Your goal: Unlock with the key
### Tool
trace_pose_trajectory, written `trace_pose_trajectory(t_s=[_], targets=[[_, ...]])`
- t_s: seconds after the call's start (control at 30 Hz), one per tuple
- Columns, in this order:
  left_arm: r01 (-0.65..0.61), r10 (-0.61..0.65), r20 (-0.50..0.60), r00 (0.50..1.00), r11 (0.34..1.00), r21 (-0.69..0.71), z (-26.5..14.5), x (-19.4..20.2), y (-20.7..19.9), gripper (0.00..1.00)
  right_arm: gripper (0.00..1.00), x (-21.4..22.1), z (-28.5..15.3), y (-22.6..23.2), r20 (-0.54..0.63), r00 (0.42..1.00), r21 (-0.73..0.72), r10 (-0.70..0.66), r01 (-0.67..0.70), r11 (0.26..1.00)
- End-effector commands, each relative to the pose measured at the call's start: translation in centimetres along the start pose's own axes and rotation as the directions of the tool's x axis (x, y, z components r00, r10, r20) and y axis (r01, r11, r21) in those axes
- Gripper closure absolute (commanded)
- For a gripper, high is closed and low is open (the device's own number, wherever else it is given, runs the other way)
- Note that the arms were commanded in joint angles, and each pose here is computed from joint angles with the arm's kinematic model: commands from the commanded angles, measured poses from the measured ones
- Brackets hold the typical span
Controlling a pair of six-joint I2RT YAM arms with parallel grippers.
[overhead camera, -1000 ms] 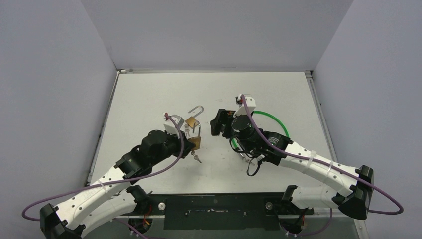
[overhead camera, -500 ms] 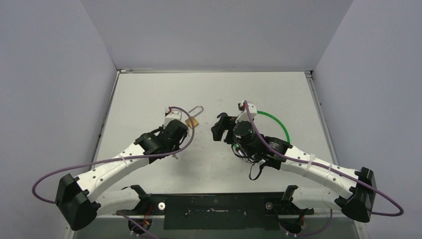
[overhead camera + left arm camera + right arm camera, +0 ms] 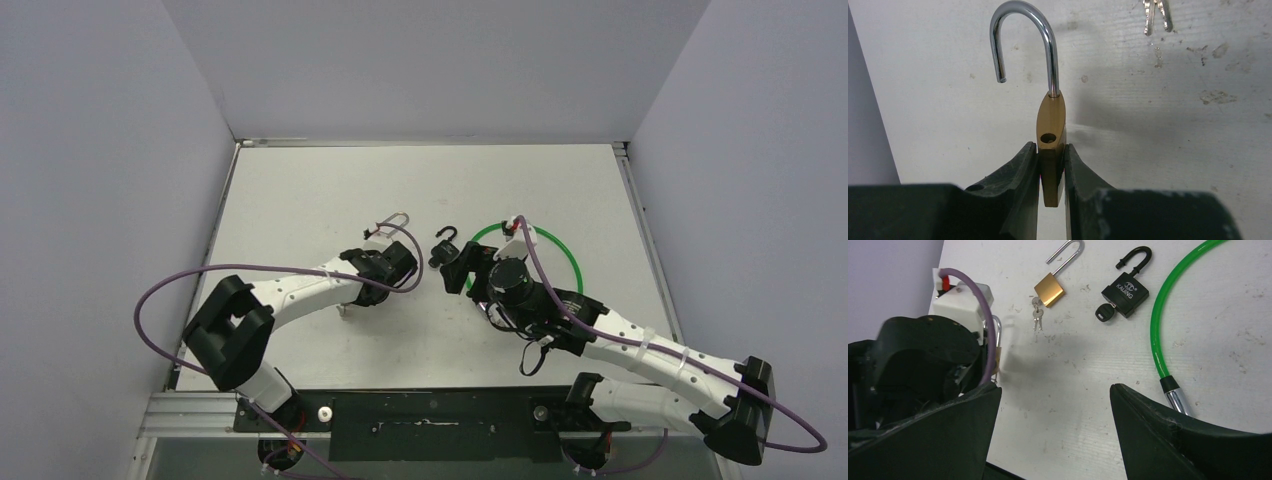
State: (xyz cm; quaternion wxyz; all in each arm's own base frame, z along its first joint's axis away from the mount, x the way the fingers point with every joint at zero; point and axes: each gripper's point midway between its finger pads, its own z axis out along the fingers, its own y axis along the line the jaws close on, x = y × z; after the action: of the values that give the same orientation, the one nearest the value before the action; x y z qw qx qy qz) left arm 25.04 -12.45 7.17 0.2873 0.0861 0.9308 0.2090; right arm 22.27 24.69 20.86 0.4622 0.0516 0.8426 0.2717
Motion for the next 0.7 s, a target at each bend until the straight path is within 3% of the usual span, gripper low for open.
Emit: trace_pose_trajectory(t_s=[0.0,0.07,0.27,0.37,0.53,0.67], targets=[[-0.005,0.006,0.057,0.998,1.0,-0.012,0.2,-1.5,-1.5,1.0,0.19,-1.3,-0.8,-0.8,0.05,0.998,0.02,0.043,-0.044,0.999],[-0.005,0.005,0.053,0.999,1.0,0.011,0.5,-1.2,-2.6,0.98,0.18,-1.3,-1.1,-1.2,0.053,0.998,0.028,0.044,-0.045,0.999],[-0.002,-0.007,0.07,0.998,0.992,0.129,0.3,-1.1,-6.1,0.55,0.18,-1.6,-1.8,-2.0,0.068,0.996,0.041,0.052,-0.054,0.998],[0.006,-0.021,0.082,0.996,0.983,0.181,-0.2,-1.3,-7.1,0.39,0.18,-1.8,-2.1,-2.2,0.072,0.996,0.045,0.055,-0.059,0.997],[0.046,-0.086,0.114,0.99,0.947,0.318,-2.6,-3.0,-8.3,0.33,0.18,-2.3,-2.7,-2.7,0.089,0.995,0.057,0.053,-0.058,0.997],[0.107,-0.198,0.178,0.964,0.9,0.423,-5.7,-5.5,-7.8,0.14,0.17,-3.1,-3.5,-3.7,0.111,0.994,0.097,0.018,-0.029,0.995]])
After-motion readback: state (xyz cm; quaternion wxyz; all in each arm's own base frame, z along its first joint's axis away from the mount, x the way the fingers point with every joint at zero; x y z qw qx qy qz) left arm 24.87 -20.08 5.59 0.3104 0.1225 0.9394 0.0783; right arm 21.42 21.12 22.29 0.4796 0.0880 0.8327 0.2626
